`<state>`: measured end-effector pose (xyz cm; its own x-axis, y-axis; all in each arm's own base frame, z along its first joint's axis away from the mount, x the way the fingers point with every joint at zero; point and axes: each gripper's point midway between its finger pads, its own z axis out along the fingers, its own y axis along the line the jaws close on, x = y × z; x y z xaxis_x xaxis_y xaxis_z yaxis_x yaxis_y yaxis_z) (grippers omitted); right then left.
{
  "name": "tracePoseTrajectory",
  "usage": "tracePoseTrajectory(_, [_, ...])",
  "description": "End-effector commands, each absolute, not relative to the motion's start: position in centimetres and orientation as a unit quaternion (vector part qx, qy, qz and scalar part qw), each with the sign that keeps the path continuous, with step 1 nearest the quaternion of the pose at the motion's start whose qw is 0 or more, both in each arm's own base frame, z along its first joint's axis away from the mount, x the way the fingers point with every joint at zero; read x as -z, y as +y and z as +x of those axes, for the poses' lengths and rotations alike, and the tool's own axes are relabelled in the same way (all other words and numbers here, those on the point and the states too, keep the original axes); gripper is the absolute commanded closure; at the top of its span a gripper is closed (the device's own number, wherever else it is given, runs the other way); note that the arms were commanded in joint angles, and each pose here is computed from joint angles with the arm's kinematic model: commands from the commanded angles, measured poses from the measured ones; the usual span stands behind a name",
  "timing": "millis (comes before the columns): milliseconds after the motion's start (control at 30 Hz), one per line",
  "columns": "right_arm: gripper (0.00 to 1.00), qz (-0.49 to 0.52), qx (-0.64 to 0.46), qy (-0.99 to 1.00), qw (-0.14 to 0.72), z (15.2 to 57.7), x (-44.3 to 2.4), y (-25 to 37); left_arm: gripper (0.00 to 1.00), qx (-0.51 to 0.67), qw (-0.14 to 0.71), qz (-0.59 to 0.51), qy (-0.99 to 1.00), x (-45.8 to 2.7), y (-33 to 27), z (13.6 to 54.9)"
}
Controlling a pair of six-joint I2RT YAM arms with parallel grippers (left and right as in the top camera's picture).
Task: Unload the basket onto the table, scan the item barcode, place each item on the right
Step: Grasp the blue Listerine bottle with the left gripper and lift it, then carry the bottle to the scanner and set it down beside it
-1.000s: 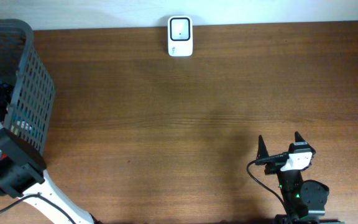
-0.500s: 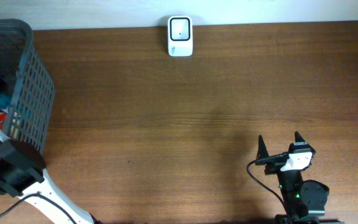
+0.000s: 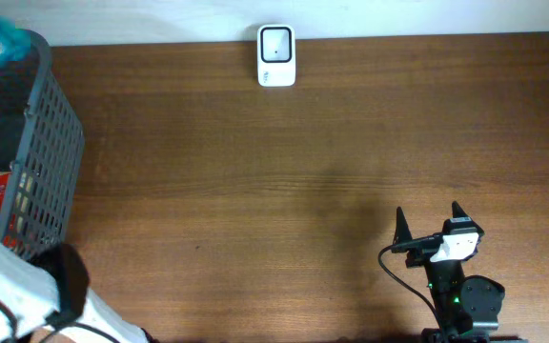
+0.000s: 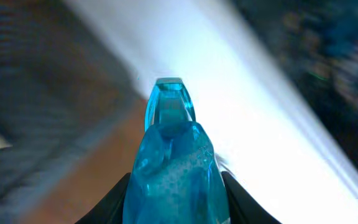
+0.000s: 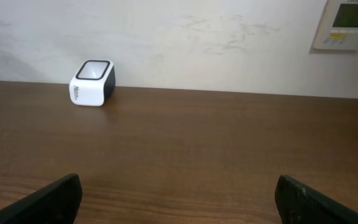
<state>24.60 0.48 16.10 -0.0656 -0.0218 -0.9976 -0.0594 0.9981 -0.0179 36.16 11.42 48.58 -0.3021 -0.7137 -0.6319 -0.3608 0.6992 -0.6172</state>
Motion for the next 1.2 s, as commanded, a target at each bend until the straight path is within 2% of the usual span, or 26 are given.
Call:
tracePoseTrajectory(0, [0.02,-0.022,-0.011,0.731,0.682,24.6,-15.8,0.3,0.97,0.272,0.465,-0.222,0.812,-49.9,2.3,36.9])
tracePoseTrajectory(133, [0.02,-0.022,-0.011,0.731,0.682,24.6,-15.8,0.3,0.97,0.310,0.399,-0.134,0.852,-47.4,-7.0,38.4])
tracePoseTrajectory(233, [0.02,-0.022,-0.011,0.731,0.682,24.6,-15.8,0.3,0.97,0.280,0.362,-0.103,0.883,-44.2,-11.8,39.7])
tracePoseTrajectory(400, [0.02,-0.022,-0.011,0.731,0.682,24.6,-15.8,0.3,0.97,0.209,0.284,-0.034,0.935,-35.7,-21.4,41.7])
tracePoseTrajectory(633, [0.02,-0.022,-0.011,0.731,0.682,24.6,-15.8,0.3,0.95,0.138,0.225,0.030,0.964,-25.4,-29.9,42.8])
tracePoseTrajectory(867, [0.02,-0.022,-0.011,0.731,0.682,24.6,-15.8,0.3,0.91,0.088,0.140,0.076,0.983,-15.1,-34.7,41.2])
tracePoseTrajectory(1033, [0.02,-0.022,-0.011,0.731,0.682,24.6,-15.8,0.3,0.88,0.083,0.126,0.095,0.984,-12.0,-36.9,40.6])
tracePoseTrajectory(1167, [0.02,-0.022,-0.011,0.731,0.682,24.6,-15.8,0.3,0.84,0.094,0.137,0.105,0.980,-11.5,-38.6,40.6])
